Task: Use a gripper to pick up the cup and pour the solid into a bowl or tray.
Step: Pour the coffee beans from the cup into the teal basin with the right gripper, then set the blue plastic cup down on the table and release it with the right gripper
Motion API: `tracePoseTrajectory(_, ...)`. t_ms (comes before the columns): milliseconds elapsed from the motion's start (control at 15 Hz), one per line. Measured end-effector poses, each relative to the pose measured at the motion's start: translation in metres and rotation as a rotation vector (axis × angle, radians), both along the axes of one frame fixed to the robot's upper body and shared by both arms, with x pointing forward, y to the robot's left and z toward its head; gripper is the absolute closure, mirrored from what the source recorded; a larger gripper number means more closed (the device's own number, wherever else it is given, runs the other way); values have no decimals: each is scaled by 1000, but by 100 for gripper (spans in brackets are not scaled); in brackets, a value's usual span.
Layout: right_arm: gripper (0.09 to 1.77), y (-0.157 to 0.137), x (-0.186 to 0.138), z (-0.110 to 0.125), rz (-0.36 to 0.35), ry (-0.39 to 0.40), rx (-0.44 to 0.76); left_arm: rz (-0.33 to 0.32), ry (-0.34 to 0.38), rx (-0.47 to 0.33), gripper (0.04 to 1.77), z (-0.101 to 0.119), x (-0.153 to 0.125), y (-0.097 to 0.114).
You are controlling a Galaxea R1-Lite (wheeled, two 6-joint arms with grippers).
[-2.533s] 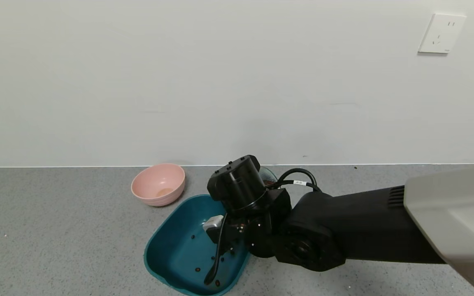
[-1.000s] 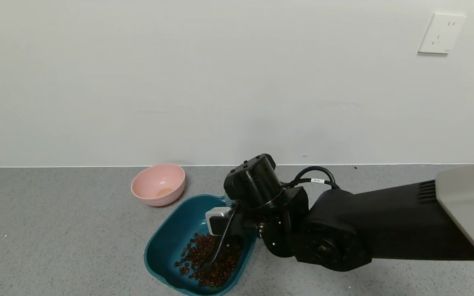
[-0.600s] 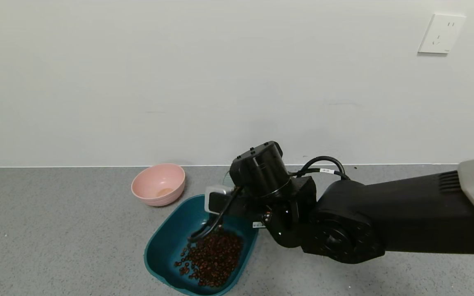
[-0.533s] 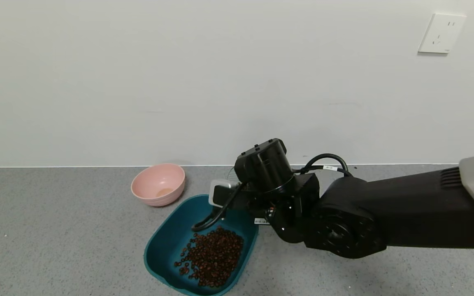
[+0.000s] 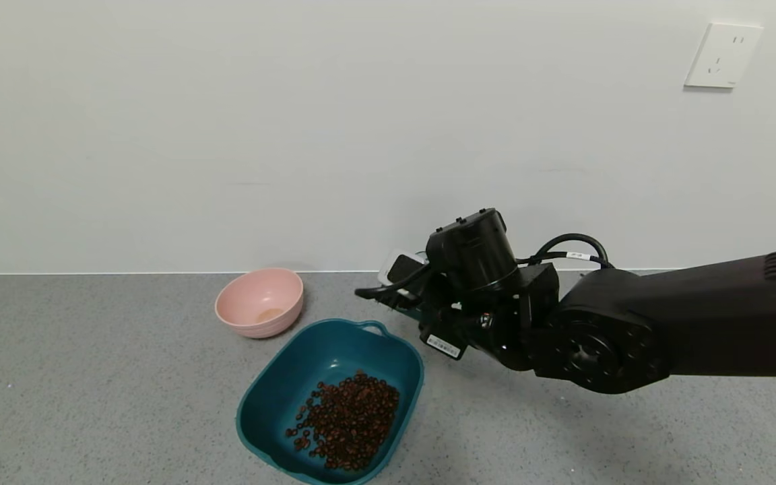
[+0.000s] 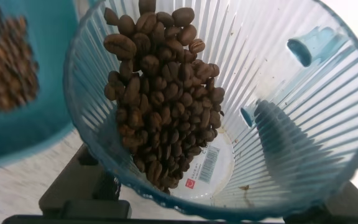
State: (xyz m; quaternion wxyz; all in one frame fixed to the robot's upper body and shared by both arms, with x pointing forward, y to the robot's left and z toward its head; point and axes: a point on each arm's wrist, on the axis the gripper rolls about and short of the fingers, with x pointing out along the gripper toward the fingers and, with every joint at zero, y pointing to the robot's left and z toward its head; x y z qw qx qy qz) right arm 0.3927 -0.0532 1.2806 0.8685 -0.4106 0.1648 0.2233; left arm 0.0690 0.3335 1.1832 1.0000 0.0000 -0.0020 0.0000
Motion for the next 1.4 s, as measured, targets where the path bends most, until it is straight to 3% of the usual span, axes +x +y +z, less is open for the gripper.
tracePoseTrajectory(267,50,-17,10,1,-120,96,251,0,0,0,6,0,0,0)
tracePoseTrajectory(733,50,-49,19,3,-334,187,607,0,0,0,6,0,0,0)
tracePoseTrajectory(1000,50,-66,19,-4,-343,117,735,0,0,0,6,0,0,0)
tracePoseTrajectory(1400,50,-86,20,-32,-348,8,827,0,1,0,6,0,0,0)
